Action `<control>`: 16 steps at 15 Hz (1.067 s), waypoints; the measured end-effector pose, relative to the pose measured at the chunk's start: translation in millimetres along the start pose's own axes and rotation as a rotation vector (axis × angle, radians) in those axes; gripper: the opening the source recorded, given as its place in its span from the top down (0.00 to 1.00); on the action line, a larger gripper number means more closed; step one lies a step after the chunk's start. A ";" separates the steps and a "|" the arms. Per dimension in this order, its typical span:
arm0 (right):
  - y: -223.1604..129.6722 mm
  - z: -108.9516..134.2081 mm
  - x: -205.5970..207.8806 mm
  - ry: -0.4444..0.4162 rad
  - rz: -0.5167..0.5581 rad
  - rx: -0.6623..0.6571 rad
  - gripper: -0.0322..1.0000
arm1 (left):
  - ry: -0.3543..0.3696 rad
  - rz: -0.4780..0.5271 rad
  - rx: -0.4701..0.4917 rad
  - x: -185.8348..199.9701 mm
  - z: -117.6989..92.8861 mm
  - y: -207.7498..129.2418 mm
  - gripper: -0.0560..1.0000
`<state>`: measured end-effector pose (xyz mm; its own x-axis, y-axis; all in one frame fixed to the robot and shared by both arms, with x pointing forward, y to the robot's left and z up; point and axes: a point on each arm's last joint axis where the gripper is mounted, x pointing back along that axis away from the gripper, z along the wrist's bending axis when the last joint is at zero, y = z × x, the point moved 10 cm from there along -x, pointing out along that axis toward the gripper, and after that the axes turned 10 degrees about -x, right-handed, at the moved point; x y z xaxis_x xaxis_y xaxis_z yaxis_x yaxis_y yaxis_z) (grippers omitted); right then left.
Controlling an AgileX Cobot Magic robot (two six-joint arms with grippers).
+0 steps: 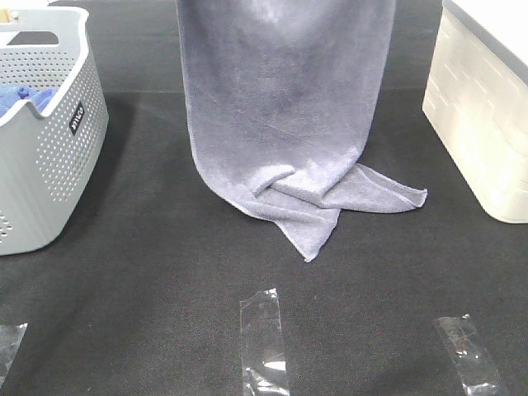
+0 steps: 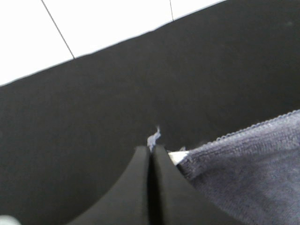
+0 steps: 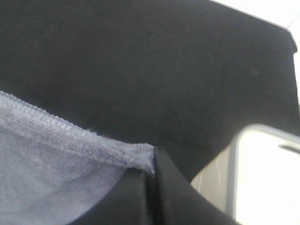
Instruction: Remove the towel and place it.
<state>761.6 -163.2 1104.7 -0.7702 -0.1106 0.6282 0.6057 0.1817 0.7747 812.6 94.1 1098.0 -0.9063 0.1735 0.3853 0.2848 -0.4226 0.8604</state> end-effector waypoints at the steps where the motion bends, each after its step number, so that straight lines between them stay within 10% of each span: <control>1: 1.7 0.6 -9.9 -0.003 -0.020 0.007 0.97 | 0.008 -0.031 0.005 -6.0 4.9 1.3 0.95; 5: 62.0 3.1 -31.7 -0.028 -0.396 0.076 0.97 | 0.077 -0.395 0.009 -25.2 52.1 35.0 0.95; 10: 154.7 -0.8 52.6 -0.064 -0.904 0.185 0.97 | 0.183 -1.000 -0.132 61.8 99.2 127.3 0.95; 16: 117.5 -25.3 19.7 -0.118 -0.617 0.125 0.97 | 0.150 -0.788 -0.126 20.8 76.5 103.5 0.95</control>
<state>822.7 -168.7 1209.9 -0.9910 -0.1238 0.0513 0.0213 0.2321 0.9725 847.1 122.0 1220.5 -0.8606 0.3450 -0.3745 -0.4838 -0.3246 0.8127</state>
